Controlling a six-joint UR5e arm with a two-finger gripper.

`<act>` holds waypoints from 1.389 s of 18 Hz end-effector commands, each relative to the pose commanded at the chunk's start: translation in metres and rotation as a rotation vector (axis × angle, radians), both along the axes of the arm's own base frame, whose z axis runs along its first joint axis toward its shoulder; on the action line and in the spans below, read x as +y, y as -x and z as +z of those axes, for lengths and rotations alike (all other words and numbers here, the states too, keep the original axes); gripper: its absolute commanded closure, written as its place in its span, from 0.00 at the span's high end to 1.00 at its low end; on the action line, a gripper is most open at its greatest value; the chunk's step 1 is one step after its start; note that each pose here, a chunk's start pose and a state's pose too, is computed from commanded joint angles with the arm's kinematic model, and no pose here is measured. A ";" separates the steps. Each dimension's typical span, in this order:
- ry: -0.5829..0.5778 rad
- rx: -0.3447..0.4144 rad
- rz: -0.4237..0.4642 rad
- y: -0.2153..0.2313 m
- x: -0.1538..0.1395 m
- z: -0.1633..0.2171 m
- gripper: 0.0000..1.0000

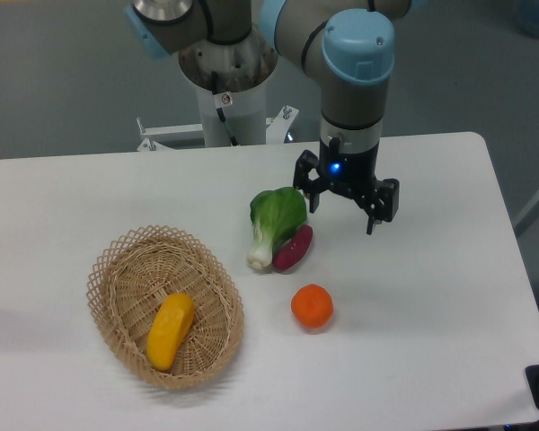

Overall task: Pick up the mango from the basket
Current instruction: 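Move the open gripper over the wicker basket above the yellow mango, then lower the gripper onto the yellow mango and close on it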

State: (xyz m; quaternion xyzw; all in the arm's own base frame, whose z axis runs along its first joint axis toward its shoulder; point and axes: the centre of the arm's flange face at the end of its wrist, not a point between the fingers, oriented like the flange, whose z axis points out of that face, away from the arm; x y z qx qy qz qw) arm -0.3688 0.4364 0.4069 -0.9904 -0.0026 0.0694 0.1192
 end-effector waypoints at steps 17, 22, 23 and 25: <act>-0.043 -0.082 0.119 -0.150 0.129 -0.082 1.00; -0.008 -0.079 0.119 -0.170 0.154 -0.122 1.00; 0.002 -0.084 0.112 -0.174 0.156 -0.132 1.00; 0.022 -0.086 0.100 -0.179 0.160 -0.147 1.00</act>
